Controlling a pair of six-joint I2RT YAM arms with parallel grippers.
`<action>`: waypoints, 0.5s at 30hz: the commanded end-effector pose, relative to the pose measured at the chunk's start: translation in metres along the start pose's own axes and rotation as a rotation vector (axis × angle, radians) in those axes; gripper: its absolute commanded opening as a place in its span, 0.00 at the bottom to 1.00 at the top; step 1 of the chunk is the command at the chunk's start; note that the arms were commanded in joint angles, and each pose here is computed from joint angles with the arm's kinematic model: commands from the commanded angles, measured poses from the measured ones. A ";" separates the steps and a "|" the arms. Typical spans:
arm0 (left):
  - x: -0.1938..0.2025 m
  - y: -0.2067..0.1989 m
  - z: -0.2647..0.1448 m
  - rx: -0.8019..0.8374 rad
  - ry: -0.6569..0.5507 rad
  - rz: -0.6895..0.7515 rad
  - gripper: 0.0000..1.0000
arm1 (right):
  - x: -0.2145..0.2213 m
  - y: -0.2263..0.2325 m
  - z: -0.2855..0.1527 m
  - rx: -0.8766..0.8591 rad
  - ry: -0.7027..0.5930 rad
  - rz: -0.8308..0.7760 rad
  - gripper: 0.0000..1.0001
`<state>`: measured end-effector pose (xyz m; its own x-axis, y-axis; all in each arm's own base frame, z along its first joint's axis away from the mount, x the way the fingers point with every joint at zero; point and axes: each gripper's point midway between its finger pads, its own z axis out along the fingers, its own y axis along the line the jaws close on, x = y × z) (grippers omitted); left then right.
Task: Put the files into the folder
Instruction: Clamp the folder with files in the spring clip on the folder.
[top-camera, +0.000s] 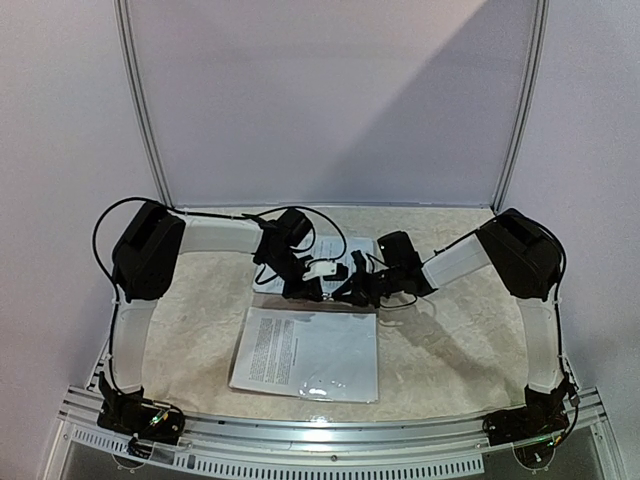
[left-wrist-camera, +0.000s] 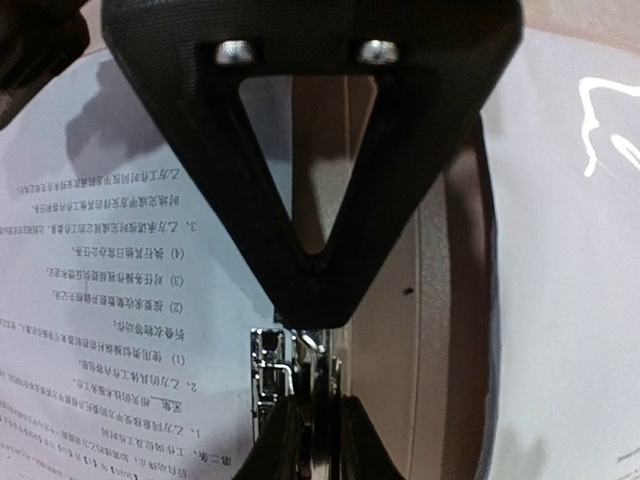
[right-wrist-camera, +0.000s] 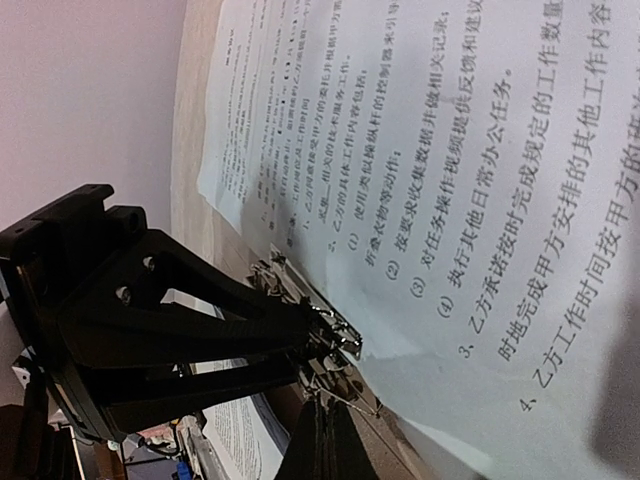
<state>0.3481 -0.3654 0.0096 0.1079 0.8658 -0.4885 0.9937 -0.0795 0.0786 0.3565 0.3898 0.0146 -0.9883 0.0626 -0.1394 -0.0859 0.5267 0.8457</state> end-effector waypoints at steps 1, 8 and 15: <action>0.027 -0.077 0.017 0.226 0.106 -0.036 0.16 | 0.062 -0.123 -0.012 0.399 0.091 0.226 0.00; 0.019 -0.121 0.010 0.325 0.106 -0.041 0.17 | 0.089 -0.112 -0.023 0.406 0.122 0.211 0.00; 0.014 -0.149 0.004 0.402 0.100 -0.090 0.27 | 0.112 -0.115 -0.029 0.405 0.133 0.225 0.00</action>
<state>0.2787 -0.3715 0.0106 0.1357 0.8540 -0.5023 0.9858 -0.1672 -0.0180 0.2909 0.3822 0.0143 -0.9969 -0.0141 -0.0778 -0.0729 0.5457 0.8348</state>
